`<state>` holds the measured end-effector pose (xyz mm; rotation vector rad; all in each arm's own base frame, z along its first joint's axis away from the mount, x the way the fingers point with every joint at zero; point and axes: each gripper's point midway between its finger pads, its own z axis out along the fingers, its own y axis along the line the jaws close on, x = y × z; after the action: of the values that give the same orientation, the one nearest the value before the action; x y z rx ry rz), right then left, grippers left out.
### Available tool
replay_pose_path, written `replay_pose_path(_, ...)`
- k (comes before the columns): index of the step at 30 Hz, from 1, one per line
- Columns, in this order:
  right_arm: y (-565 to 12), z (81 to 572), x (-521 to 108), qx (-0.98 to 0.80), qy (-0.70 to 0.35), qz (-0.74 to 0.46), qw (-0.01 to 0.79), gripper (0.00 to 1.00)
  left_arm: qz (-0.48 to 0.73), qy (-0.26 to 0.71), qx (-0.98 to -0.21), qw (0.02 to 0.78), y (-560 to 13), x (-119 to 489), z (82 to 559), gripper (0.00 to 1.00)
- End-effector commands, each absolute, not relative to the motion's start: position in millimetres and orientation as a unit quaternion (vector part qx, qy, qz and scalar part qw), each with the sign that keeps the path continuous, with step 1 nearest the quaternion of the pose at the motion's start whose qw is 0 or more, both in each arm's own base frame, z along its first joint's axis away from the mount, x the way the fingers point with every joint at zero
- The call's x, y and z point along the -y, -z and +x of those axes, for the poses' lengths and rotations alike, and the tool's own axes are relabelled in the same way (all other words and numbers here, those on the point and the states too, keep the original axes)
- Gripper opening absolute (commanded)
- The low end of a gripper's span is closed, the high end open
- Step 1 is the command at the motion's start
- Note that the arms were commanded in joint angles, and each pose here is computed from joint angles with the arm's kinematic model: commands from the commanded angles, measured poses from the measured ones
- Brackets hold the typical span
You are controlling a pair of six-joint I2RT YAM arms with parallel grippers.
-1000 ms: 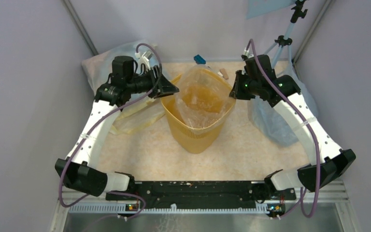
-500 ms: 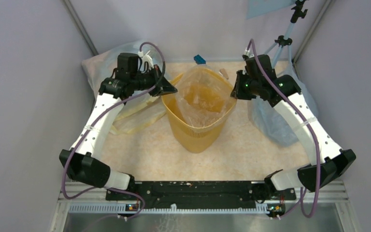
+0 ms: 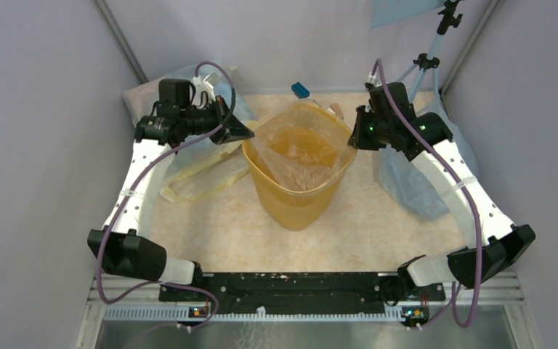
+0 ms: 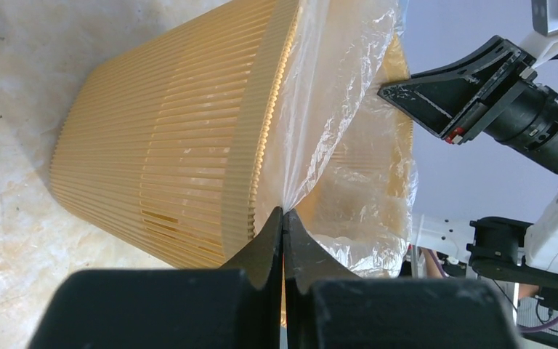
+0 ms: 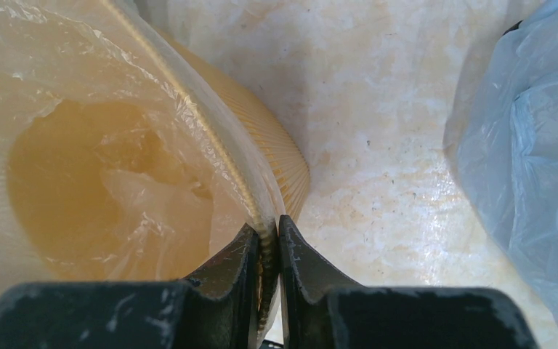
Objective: Put the trash bags into the trash bin
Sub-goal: Place the trash bag in the trash bin.
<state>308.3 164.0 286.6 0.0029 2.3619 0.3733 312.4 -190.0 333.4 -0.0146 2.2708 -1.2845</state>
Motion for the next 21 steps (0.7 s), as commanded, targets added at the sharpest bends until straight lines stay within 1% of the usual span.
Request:
replay_pose_path(1, -315, 304, -146, -0.904, -0.133, 0.011, 0.407, 0.0, 0.009, 0.484, -0.827, 0.284, -349, 177, 305, 0.0)
replay_pose_path(3, -302, 311, -149, -0.912, -0.122, 0.012, 0.391, 0.0, 0.007, 0.491, -0.826, 0.277, -348, 173, 302, 0.0)
replay_pose_path(11, -303, 314, -149, -0.91, -0.122, 0.015, 0.396, 0.0, 0.01, 0.541, -0.802, 0.252, -358, 181, 288, 0.0)
replay_pose_path(21, -307, 320, -145, -0.901, -0.119, 0.036, 0.417, 0.0, -0.013, 0.524, -0.821, 0.227, -321, 176, 272, 0.0)
